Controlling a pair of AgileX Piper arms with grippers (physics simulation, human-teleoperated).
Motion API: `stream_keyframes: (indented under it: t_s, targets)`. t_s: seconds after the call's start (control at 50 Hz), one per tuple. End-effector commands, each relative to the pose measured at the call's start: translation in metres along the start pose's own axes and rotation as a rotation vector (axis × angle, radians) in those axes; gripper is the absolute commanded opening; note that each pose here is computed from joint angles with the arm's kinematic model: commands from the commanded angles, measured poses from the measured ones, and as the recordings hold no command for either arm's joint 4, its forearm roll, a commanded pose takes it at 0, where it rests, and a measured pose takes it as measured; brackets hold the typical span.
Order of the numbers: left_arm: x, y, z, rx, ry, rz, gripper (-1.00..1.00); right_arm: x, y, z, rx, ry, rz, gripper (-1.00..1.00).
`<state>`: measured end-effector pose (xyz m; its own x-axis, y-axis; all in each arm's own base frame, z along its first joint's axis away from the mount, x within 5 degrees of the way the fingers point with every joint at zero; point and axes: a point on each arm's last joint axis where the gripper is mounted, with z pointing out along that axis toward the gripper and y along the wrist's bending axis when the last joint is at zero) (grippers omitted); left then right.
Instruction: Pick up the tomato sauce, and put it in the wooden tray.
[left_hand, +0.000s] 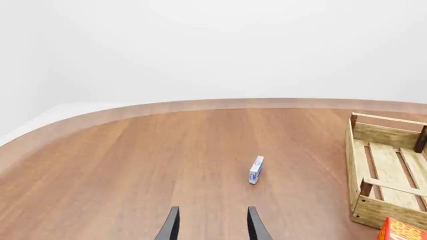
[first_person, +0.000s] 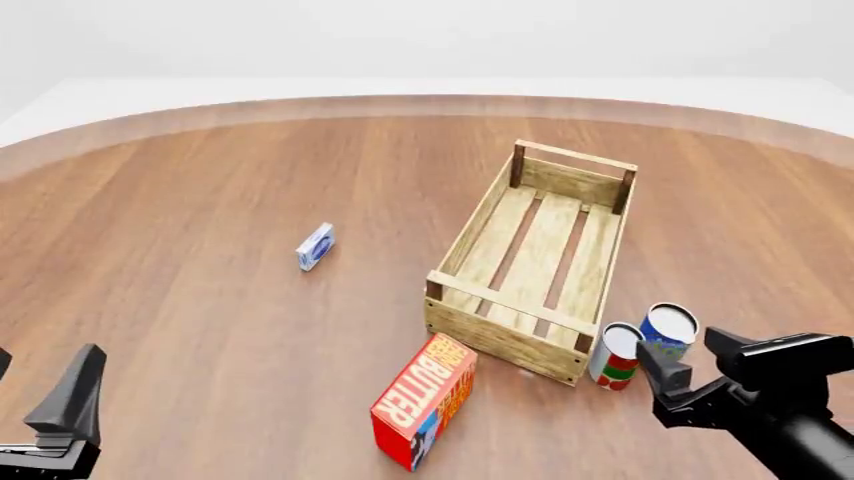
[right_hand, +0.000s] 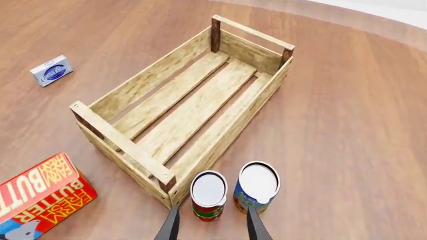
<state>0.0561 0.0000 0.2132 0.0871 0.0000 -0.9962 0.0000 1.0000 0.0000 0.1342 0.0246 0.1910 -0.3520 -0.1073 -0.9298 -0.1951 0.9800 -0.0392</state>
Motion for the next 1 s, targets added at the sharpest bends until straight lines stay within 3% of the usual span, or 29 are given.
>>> stream_keyframes:
  t_s: [0.02,1.0]
  targets:
    - [0.000,0.000,0.000,0.000,0.000,0.000,1.00,0.005,0.001,0.005,-0.004,0.011,0.004,1.00]
    - [0.000,0.000,0.000,0.000,0.000,0.000,1.00,0.018,0.001,0.023,-0.001,0.040,0.011,1.00]
